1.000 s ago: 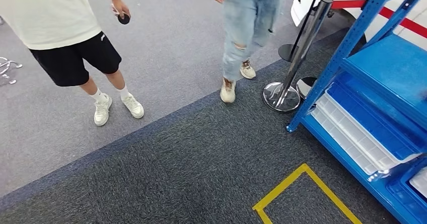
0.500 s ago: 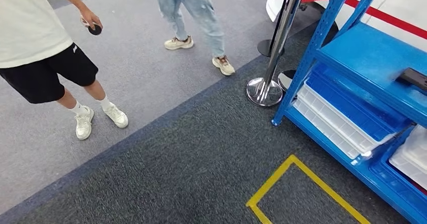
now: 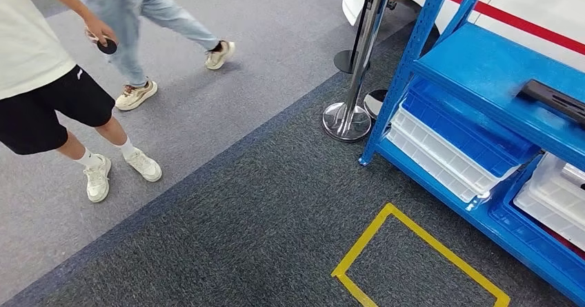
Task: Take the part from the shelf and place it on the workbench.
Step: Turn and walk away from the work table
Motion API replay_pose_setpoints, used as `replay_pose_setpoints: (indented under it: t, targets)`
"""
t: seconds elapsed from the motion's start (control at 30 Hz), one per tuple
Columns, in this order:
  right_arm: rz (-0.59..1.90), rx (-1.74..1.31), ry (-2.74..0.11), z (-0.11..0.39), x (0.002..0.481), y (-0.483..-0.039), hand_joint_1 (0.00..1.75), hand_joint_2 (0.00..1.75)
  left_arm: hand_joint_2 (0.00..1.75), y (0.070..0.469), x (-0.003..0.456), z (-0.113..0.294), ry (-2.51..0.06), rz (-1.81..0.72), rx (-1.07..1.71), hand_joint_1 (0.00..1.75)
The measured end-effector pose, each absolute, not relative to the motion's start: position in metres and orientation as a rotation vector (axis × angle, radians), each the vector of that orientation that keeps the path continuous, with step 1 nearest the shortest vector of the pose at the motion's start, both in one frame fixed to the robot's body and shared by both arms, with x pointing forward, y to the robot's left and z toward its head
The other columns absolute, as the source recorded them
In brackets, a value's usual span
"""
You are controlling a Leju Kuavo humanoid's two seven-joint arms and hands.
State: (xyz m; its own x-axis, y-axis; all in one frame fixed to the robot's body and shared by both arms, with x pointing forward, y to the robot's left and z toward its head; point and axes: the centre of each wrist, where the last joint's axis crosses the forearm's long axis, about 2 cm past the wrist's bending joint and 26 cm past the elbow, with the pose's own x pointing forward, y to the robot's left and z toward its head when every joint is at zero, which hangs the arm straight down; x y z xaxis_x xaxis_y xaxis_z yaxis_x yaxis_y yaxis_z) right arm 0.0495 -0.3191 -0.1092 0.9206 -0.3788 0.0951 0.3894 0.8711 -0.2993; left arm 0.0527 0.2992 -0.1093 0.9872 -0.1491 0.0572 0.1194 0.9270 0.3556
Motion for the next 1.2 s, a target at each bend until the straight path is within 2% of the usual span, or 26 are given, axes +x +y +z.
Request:
replay_pose_setpoints:
  t: [1.2]
  targets:
    - [-0.399,-0.308,-0.019,-0.1094,0.0498,-0.3157,0.00,0.00,1.75,0.2998,0.0551,-0.1090,-0.126,-0.154,0.351,0.00]
